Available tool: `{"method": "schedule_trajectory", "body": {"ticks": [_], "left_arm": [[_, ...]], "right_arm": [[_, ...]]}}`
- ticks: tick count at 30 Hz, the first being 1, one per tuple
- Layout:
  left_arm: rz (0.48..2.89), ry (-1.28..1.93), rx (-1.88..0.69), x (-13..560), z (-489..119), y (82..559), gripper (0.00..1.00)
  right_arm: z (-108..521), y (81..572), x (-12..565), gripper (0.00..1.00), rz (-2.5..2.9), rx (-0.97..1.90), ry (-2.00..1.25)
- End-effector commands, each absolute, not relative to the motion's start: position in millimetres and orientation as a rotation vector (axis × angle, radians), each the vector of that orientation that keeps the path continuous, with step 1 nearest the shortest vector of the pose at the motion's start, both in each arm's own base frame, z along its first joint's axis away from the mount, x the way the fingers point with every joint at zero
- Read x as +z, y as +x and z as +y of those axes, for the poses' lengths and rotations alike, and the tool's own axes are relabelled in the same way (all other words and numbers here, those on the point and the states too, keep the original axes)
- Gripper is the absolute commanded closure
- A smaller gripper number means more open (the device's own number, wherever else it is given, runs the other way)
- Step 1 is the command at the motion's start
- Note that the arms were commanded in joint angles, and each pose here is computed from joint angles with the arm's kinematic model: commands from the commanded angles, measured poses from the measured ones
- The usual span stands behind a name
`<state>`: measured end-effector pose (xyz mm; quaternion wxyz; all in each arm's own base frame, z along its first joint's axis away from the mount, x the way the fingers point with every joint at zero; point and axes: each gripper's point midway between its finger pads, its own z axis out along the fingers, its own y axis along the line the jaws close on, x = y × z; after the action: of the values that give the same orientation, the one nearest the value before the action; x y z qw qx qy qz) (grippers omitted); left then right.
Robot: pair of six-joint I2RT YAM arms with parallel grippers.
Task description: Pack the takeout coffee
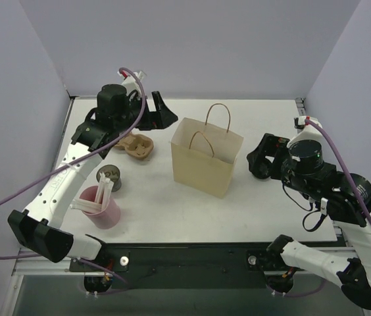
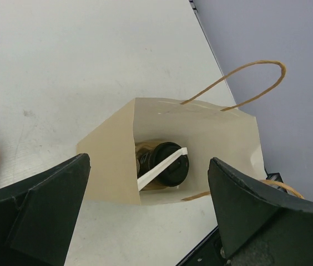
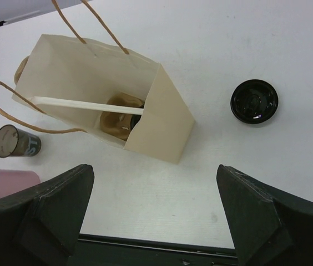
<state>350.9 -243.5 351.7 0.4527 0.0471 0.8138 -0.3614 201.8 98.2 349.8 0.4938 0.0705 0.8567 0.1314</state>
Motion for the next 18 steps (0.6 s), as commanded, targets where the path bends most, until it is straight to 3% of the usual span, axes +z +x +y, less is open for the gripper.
{"method": "schedule_trajectory", "body": {"ticks": [1,7,18], "left_arm": [[1.896,0.153,-0.88,384.3,-228.6,328.5,0.03],[1.686,0.18,-0.913,425.5,-212.4,295.0,0.03],[1.637,0.158,-0.972,420.4,-199.7,259.0,0.03]], "right_arm": [[82.7,203.5,370.2,0.0,2.007,0.289,0.242],[81.6,204.5,382.9,0.0,1.963,0.307,0.241],[83.1,201.4,375.4,0.0,1.928,0.375,0.284]]}}
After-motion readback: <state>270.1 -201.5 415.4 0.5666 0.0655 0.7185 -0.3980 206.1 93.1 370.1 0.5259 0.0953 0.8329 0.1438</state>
